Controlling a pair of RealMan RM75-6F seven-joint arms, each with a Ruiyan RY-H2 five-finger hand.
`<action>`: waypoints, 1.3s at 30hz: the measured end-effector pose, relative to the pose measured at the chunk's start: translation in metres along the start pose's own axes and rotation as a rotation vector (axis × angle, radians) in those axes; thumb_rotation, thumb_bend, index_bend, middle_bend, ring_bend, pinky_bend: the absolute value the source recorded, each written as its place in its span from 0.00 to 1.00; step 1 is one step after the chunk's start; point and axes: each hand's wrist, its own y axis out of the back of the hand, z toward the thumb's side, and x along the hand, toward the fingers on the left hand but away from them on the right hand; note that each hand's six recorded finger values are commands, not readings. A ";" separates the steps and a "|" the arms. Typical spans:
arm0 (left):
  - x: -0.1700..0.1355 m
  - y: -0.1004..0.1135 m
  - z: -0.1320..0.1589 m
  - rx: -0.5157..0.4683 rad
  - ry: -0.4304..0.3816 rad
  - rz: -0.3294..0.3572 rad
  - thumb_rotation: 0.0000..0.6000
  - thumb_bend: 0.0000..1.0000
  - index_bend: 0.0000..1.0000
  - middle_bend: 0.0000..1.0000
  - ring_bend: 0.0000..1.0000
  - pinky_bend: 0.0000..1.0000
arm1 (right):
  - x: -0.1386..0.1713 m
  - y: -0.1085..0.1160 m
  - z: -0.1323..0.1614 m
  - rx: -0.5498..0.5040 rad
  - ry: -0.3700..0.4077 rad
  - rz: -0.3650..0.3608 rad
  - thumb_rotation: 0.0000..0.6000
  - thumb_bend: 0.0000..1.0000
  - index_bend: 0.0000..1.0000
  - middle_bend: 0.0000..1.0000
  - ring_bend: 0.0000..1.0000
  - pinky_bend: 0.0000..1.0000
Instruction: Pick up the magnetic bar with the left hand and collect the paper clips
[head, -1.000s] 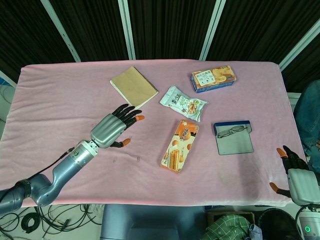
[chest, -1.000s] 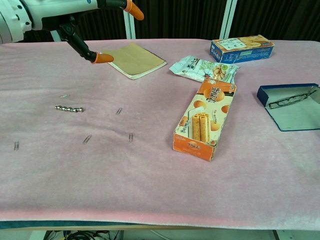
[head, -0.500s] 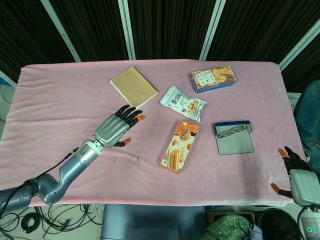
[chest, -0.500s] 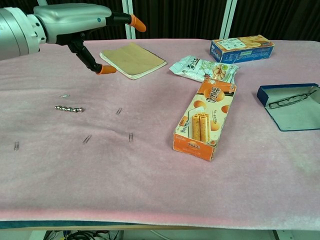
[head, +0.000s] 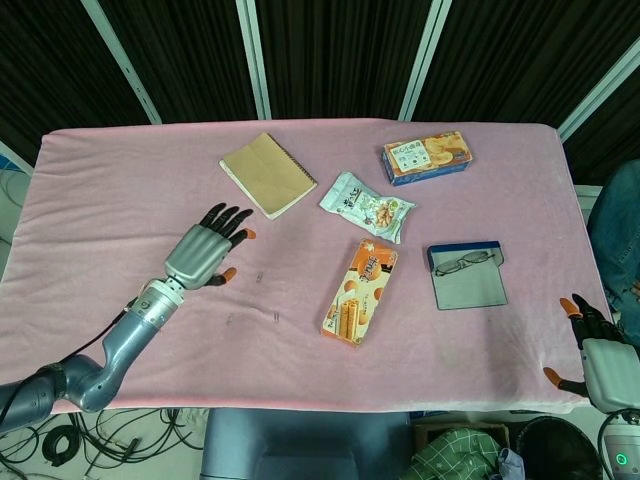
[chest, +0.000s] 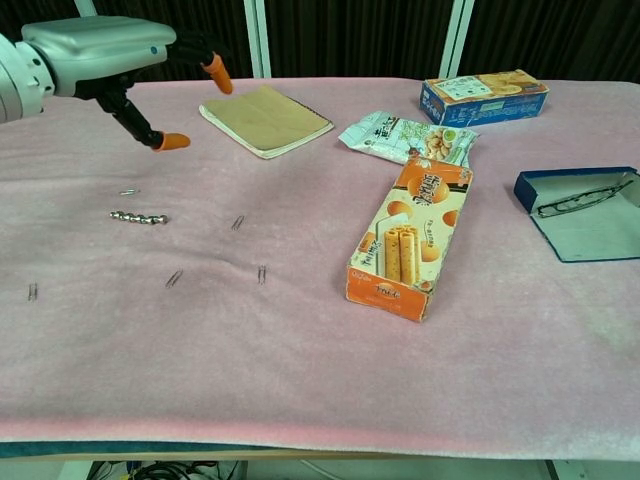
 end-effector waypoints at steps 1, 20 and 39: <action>0.000 -0.004 -0.009 0.005 0.034 -0.016 1.00 0.30 0.28 0.02 0.00 0.00 | 0.000 0.000 0.000 -0.001 0.000 0.002 1.00 0.08 0.00 0.00 0.07 0.18; -0.025 -0.070 -0.114 0.029 0.304 -0.179 1.00 0.30 0.38 0.03 0.00 0.00 | 0.000 0.000 -0.002 -0.008 -0.015 0.002 1.00 0.08 0.00 0.00 0.07 0.18; -0.037 -0.093 -0.117 0.073 0.281 -0.187 1.00 0.33 0.44 0.06 0.00 0.00 | 0.000 0.000 -0.002 -0.012 -0.019 0.003 1.00 0.08 0.00 0.00 0.07 0.18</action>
